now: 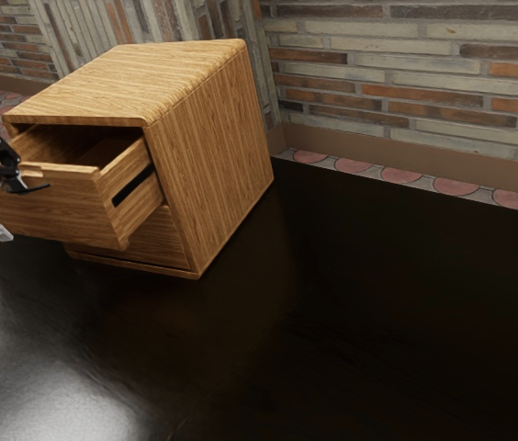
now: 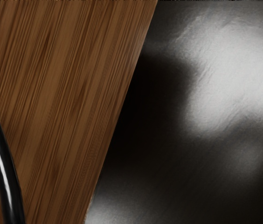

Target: Pull the drawer handle with one arm to open the drawer

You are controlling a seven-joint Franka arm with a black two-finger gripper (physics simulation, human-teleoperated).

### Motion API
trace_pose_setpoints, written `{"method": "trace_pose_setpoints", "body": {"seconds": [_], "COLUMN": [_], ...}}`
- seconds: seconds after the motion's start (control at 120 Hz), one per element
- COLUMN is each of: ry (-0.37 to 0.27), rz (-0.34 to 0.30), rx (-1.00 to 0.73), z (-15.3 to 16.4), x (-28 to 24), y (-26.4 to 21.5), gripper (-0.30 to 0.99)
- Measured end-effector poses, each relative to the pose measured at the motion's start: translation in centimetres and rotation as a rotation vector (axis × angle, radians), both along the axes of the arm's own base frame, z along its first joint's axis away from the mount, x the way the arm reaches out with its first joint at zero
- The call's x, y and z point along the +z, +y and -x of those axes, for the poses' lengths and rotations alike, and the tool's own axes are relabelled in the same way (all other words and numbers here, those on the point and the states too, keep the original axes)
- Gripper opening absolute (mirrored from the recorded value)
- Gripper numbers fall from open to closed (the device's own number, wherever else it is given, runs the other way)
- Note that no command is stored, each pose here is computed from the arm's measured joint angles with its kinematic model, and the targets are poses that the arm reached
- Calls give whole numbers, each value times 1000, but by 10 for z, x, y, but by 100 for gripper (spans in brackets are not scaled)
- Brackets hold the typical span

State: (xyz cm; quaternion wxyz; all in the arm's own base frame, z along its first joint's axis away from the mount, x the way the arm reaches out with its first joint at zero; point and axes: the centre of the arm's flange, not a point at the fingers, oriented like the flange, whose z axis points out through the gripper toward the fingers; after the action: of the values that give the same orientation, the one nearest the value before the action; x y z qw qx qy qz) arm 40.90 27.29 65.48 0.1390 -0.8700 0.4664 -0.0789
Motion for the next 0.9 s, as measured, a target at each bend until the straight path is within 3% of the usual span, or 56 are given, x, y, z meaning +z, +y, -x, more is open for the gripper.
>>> {"method": "trace_pose_setpoints", "body": {"seconds": [0.317, 0.417, 0.6, 0.783, 0.9], "ry": [-15, -9, -29, -23, -28], "rz": [2, 8, 16, 27, 27], "rx": [-12, -10, -3, -3, 3], "z": [8, 12, 24, 31, 37], "x": [4, -1, 4, -2, -1], "y": [-15, -18, -17, -21, -22], "gripper": [65, 74, 65, 71, 68]}}
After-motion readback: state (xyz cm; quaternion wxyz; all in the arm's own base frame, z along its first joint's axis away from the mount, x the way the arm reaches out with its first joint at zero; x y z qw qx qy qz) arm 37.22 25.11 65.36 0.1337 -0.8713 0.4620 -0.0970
